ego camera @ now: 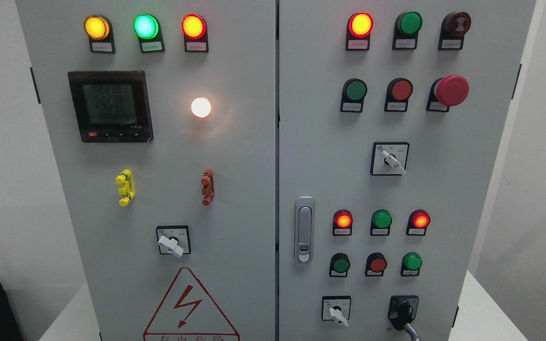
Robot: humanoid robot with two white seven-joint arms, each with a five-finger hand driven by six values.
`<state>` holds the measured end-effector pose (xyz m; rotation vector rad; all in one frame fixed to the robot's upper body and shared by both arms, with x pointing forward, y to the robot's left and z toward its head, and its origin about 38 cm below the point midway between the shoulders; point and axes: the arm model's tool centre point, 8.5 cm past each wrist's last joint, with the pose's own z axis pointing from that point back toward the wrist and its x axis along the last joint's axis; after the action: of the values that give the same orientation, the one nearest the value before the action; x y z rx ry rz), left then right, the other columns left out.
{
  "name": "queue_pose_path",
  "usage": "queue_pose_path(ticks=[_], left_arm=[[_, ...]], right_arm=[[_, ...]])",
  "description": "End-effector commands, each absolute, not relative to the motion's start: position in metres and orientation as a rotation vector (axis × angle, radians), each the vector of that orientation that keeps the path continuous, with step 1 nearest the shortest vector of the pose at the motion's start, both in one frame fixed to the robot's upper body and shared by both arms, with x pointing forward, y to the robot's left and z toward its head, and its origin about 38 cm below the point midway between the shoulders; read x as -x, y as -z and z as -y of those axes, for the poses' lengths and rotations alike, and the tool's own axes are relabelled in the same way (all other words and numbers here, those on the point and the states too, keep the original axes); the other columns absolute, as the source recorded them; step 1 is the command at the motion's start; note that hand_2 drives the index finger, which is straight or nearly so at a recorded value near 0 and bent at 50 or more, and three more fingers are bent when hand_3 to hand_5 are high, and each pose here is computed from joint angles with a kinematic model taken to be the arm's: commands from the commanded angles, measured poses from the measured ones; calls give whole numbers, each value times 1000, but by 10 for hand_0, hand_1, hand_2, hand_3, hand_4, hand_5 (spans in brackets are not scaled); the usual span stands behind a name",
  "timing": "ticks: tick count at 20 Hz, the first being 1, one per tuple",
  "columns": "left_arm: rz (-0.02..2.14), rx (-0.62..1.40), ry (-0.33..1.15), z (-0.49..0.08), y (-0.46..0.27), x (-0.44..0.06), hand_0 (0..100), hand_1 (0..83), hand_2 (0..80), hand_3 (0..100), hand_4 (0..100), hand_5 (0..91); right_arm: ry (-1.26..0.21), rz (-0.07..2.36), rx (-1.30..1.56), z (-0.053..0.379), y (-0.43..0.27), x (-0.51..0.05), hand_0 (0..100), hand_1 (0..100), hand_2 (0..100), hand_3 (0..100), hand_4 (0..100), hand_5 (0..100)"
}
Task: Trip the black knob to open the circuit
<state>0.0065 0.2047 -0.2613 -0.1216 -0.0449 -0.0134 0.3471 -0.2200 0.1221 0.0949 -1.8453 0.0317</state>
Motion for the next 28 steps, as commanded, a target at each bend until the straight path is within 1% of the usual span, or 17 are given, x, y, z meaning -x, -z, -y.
queue_pose_path(ticks=[1, 28], left_arm=[[61, 120, 14, -205, 262, -12, 120, 389, 0, 0, 0, 0], [61, 120, 15, -205, 262, -12, 120, 389, 0, 0, 0, 0]], right_arm=[[-32, 1847, -102, 218, -123, -347, 0, 0, 51, 1000, 1000, 1000], [-23, 1858, -131, 213, -126, -349, 0, 0, 58, 1000, 1000, 1000]])
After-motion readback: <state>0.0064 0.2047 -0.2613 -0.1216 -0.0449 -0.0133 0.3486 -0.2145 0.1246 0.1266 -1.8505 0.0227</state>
